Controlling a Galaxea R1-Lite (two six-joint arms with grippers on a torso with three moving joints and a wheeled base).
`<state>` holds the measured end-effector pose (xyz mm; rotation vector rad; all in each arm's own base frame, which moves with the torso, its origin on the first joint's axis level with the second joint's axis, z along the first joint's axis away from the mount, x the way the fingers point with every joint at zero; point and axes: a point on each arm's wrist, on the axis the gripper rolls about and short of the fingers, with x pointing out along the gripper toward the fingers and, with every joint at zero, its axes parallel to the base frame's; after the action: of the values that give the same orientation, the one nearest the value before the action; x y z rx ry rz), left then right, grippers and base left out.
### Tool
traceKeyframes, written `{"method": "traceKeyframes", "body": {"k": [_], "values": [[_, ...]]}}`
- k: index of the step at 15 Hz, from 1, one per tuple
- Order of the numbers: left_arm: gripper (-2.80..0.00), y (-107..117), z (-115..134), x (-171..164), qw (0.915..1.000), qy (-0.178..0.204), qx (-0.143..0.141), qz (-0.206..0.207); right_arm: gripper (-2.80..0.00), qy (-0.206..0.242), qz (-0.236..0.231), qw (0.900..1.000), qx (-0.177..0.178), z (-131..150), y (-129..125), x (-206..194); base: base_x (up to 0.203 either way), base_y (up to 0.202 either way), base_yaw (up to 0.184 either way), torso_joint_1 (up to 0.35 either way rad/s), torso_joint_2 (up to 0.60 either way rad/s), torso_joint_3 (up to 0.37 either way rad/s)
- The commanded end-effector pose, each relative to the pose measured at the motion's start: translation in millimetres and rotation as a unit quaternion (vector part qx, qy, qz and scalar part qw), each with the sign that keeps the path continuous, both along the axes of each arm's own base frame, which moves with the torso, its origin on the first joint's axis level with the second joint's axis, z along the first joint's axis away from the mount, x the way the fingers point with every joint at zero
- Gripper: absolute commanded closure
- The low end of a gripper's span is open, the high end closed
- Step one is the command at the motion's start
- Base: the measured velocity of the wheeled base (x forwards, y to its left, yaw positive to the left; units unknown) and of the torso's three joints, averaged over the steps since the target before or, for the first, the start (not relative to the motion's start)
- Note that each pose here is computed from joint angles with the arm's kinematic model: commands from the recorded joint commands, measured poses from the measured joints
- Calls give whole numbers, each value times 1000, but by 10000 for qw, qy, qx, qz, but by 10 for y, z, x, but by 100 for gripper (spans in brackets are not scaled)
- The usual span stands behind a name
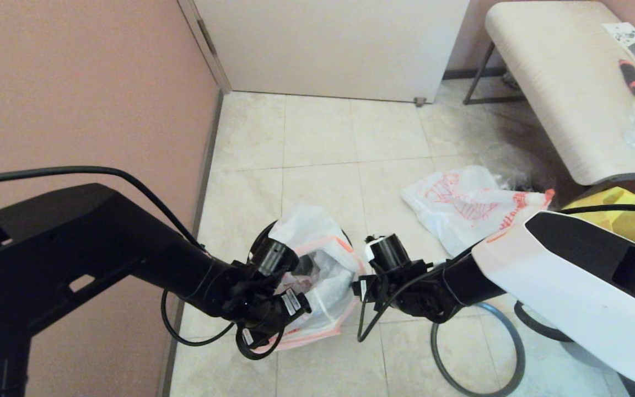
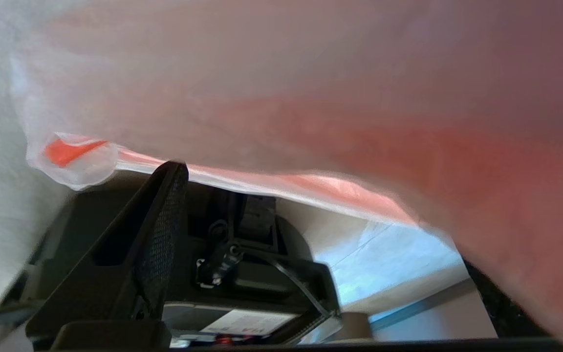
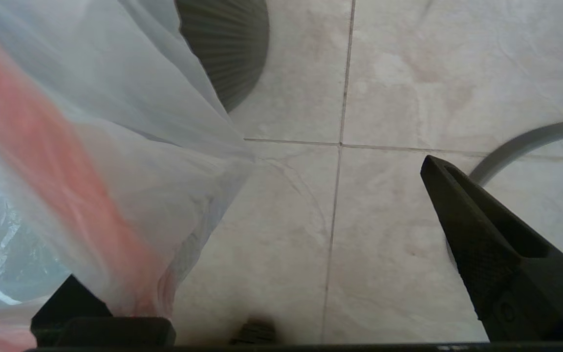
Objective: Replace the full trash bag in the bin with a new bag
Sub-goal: Put the new garbage bag on the trash can
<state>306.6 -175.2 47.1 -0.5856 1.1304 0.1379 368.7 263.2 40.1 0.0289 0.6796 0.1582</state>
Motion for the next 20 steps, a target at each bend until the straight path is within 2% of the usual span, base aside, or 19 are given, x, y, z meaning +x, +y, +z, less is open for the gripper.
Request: {"method": "traceKeyframes", "body": {"k": [1,4,6,10,12,15,19,20], "values": [[-280,63,-2,28,9999,15,-15,147,-280,31,-11,10000,-24,-27,-10,-14,0,0,0,0,0,0],[-280,103,87,28,9990,-313,-228,226,-280,18,-7,10000,-21,-23,-8,-11,0,0,0,0,0,0],[-280,110,46,59,9988,-333,-219,274,-280,14,-11,10000,-12,-16,-8,-12,0,0,0,0,0,0],[-280,148,-145,190,9980,-307,101,535,-280,-5,9,10000,28,15,-5,-21,0,0,0,0,0,0],[-280,141,-177,213,9979,-301,138,553,-280,-14,17,10000,35,21,0,-26,0,0,0,0,0,0],[-280,118,-283,306,9956,-401,428,725,-280,-27,38,10000,72,17,3,-35,0,0,0,0,0,0],[-280,95,-294,388,9945,-509,477,781,-280,-56,42,9999,109,-16,-6,-48,0,0,0,0,0,0],[0,93,-291,392,9944,-519,476,782,-280,-58,45,9999,113,-14,-4,-47,0,0,0,0,0,0]]}}
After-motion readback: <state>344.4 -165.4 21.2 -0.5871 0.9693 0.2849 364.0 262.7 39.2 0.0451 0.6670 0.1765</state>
